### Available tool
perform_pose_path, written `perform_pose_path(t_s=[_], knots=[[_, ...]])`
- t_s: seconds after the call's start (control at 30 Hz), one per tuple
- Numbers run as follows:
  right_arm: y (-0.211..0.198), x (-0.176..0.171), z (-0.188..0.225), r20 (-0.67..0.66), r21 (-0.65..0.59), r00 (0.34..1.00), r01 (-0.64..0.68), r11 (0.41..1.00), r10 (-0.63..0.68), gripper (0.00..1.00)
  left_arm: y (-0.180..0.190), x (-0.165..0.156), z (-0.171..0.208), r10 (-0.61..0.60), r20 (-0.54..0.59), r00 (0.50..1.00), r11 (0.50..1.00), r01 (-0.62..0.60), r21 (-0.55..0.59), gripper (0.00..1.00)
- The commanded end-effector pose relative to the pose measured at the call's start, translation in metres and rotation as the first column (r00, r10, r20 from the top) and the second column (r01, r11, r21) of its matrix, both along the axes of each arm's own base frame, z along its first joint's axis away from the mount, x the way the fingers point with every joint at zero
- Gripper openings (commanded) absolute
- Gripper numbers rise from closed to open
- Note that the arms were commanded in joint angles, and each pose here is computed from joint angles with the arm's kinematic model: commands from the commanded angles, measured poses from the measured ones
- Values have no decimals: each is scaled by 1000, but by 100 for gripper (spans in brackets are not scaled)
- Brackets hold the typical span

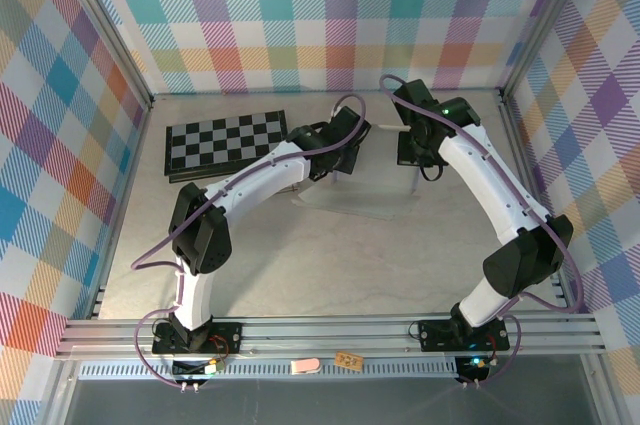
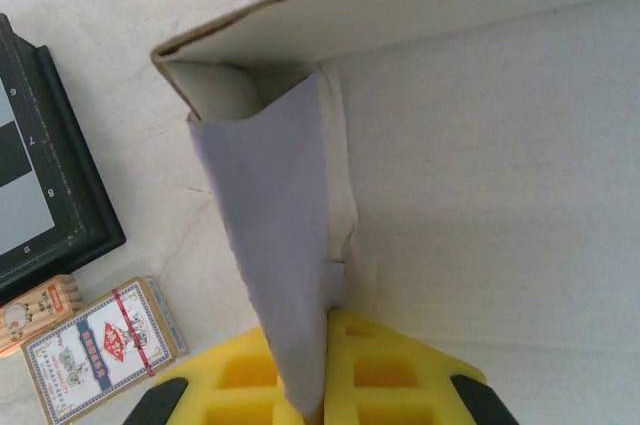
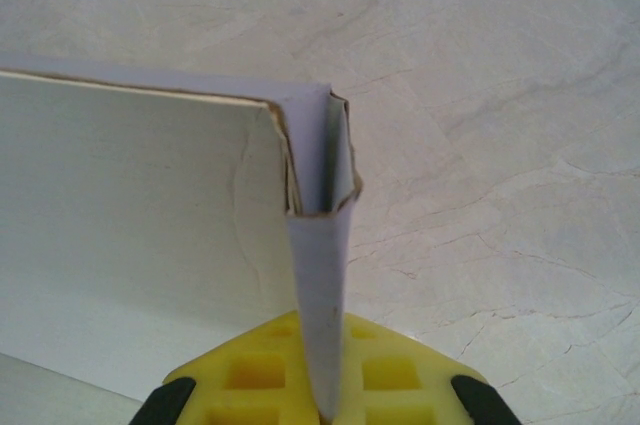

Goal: Fold the paper box

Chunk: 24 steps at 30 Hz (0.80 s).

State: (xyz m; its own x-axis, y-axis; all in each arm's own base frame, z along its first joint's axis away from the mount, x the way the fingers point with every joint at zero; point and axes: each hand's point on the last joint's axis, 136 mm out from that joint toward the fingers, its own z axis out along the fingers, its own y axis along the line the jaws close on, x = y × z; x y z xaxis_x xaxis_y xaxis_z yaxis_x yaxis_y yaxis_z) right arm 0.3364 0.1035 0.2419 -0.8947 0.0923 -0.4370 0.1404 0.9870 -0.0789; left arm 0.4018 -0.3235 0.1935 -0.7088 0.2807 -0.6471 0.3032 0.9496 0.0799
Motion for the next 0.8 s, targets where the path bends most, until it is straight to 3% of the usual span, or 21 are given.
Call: perform_pose_path(t_s=[0.0,0.1,0.2,0.33,0.53,0.77], knots=[[-4,-2,10,23,-3,1000,8,1000,-8,0,10,-5,-10,-12,-33,999,995,16,96,22],[-3,-2,6,17,-3,1000,9,1000,-8,0,0,-8,4,-25,-36,999,1000,25,13,42],[-3,-2,1,10,0,1000,15,1000,-15,0,-6,-10,31,-7,-21,1000,996,5,-90,53],[-2,0,-8,-4,3,1000,23,1000,-23,0,-9,-9,64,32,-19,999,981,-35,-190,57],[-5,5,-30,-44,3,997,60,998,-60,0,2,-4,81,95,-78,992,962,-112,-249,61],[-22,9,-79,-159,114,955,269,956,-250,0,25,2,101,152,-39,988,955,-157,-250,61]])
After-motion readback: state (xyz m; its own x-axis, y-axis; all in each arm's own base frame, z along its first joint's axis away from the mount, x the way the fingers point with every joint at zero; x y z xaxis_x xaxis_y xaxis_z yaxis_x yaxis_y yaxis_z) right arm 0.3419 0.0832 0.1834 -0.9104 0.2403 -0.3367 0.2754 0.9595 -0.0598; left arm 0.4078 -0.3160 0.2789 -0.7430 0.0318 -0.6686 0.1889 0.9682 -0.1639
